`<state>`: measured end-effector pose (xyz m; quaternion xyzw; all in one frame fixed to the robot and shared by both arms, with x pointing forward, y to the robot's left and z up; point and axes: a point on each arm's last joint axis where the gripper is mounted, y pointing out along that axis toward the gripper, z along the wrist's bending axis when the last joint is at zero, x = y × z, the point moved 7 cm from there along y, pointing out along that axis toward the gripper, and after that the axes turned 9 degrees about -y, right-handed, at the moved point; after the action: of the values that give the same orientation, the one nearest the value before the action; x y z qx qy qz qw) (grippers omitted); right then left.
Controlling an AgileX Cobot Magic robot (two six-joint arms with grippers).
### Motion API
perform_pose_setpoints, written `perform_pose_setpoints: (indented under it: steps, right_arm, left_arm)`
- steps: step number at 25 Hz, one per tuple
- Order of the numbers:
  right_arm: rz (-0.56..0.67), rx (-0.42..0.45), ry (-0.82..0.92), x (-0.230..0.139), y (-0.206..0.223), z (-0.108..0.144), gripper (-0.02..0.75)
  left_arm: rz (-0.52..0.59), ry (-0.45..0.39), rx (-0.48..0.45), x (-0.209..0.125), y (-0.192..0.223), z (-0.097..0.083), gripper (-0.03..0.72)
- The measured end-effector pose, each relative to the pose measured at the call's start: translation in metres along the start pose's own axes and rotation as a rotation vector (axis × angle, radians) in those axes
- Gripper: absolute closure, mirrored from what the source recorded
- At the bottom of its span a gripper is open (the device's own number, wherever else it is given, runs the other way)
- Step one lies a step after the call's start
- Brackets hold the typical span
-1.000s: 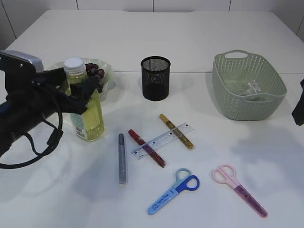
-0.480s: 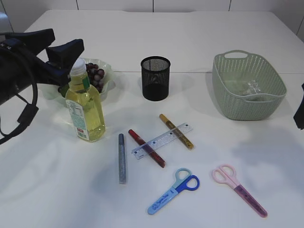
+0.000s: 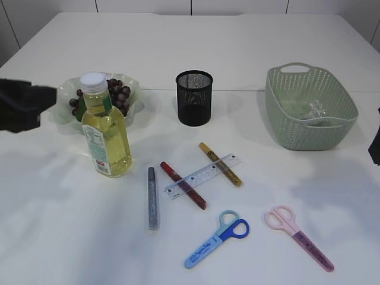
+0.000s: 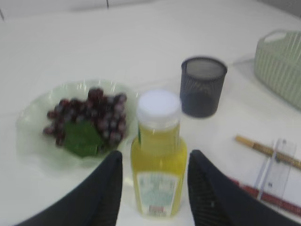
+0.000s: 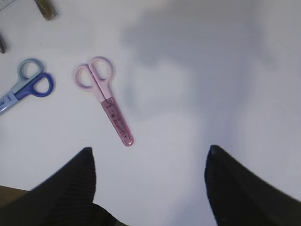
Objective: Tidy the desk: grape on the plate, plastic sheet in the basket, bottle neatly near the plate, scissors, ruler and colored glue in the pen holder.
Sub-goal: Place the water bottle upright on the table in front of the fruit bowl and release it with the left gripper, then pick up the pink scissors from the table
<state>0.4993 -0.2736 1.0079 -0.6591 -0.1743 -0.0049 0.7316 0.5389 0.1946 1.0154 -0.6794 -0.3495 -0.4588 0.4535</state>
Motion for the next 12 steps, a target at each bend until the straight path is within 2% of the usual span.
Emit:
perform_pose_setpoints:
  steps: [5, 9, 12]
  right_arm:
    - [-0.004, 0.015, 0.003, 0.001, 0.000, 0.003, 0.174]
    - [0.001, 0.045, 0.015, 0.000, 0.000, 0.008, 0.178]
    - [0.017, 0.053, -0.011, -0.001, 0.001, 0.016, 0.209]
  left_arm:
    - [0.327, -0.058, 0.145, -0.041, -0.037, 0.018, 0.355]
    - [0.567, -0.131, 0.221, -0.073, -0.065, 0.023, 0.356]
    - [0.665, -0.166, 0.242, -0.087, -0.075, 0.023, 0.356]
